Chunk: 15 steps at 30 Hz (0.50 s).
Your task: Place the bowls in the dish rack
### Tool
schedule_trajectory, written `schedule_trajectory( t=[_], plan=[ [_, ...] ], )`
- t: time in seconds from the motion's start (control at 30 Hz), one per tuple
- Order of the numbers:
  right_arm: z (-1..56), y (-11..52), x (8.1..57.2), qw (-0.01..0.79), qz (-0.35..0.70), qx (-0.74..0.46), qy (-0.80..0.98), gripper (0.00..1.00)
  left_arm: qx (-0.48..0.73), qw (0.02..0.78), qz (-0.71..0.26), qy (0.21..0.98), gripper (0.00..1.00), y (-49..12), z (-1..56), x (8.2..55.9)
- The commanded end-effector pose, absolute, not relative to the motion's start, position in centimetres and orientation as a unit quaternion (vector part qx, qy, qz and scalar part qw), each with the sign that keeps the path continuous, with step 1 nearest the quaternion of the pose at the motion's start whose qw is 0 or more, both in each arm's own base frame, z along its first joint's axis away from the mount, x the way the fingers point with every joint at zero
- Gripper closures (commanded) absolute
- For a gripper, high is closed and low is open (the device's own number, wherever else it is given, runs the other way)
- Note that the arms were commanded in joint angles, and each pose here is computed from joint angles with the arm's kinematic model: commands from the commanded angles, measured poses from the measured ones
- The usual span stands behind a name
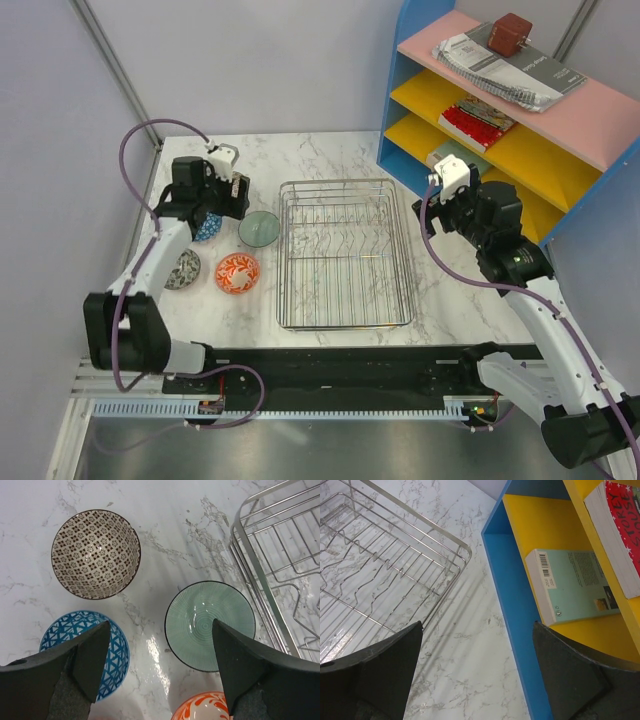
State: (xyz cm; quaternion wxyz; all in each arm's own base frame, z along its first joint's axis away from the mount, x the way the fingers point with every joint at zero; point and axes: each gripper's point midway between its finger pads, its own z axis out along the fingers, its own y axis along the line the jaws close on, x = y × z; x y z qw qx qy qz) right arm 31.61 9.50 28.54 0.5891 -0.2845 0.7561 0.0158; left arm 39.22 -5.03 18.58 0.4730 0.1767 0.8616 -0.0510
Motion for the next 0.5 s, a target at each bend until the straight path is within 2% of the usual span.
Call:
schedule_trajectory(
  t=[0.0,0.13,0.47],
  plan=[
    [28.6,9.7,31.8,0.597,0.013,-0.29,0.748,0.02,0.198,0.473,-0.042,0.858,0.13,-5.2,17.6,43.5],
    [28.2,9.8,31.9,0.592,0.014,-0.293,0.75,0.02,0.196,0.435,-0.045,0.878,0.16,-5.2,13.9,45.5],
    [27.5,10.5,31.9,0.584,0.01,-0.31,0.751,0.02,0.206,0.4,-0.076,0.89,0.22,-6.1,10.7,44.2]
  ],
)
